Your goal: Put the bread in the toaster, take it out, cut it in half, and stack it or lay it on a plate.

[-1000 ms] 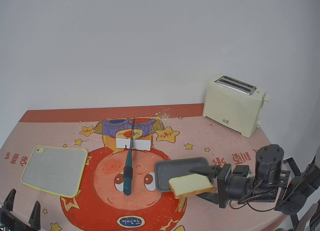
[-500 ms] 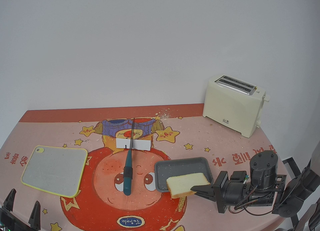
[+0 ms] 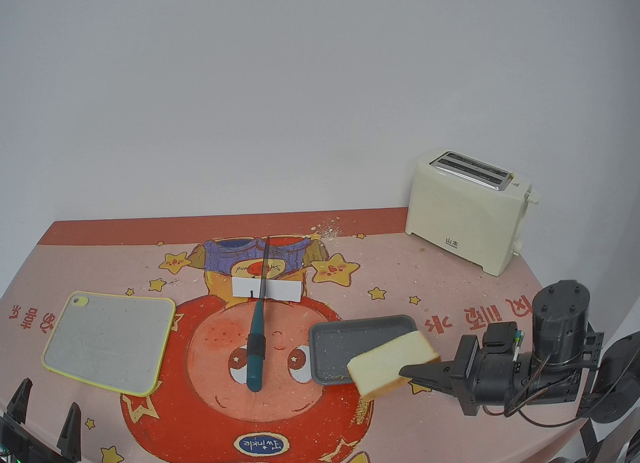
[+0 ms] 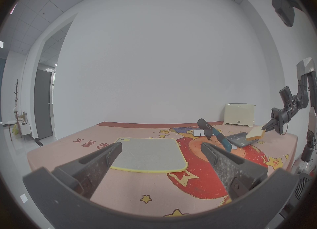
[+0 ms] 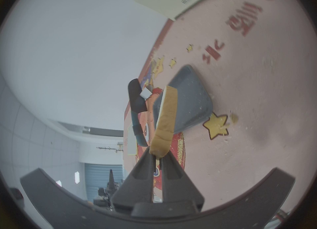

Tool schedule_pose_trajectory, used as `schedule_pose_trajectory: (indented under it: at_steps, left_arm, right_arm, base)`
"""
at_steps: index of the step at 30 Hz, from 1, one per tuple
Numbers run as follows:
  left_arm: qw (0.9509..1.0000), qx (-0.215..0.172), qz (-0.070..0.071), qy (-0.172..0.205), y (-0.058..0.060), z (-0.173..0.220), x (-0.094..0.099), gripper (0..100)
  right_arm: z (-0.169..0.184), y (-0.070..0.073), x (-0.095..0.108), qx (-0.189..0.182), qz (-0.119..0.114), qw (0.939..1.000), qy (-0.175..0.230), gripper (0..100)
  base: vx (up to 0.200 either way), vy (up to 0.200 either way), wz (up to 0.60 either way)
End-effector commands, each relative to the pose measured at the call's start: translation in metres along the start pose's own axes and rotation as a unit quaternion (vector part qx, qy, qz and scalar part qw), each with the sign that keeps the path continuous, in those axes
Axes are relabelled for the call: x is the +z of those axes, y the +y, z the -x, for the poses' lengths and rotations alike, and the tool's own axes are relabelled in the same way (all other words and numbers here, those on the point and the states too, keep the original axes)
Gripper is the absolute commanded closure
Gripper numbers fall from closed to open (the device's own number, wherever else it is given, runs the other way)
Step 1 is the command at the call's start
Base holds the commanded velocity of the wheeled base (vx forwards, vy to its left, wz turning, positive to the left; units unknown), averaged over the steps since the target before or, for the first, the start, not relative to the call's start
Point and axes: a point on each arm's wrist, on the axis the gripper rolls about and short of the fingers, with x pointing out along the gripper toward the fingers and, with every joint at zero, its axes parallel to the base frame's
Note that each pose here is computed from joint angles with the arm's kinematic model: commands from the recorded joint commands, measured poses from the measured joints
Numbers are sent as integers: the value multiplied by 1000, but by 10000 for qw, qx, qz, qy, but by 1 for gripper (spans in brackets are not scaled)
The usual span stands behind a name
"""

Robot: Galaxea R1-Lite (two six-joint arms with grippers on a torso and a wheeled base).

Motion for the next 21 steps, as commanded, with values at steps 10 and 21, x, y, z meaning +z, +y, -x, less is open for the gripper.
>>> schedule_pose_trajectory:
  at_steps: [10,21]
  left_arm:
    - [10000,1,0,84,0,-1,-5,0]
    - [10000,1,0,84,0,-1,-5,0]
  right_arm:
    - [69,41,71,68,2723,9449,-1817,100]
    - [102,72,117,324,3755,8890,-2599,100]
  base:
    - [0,0,0]
    - [0,0,0]
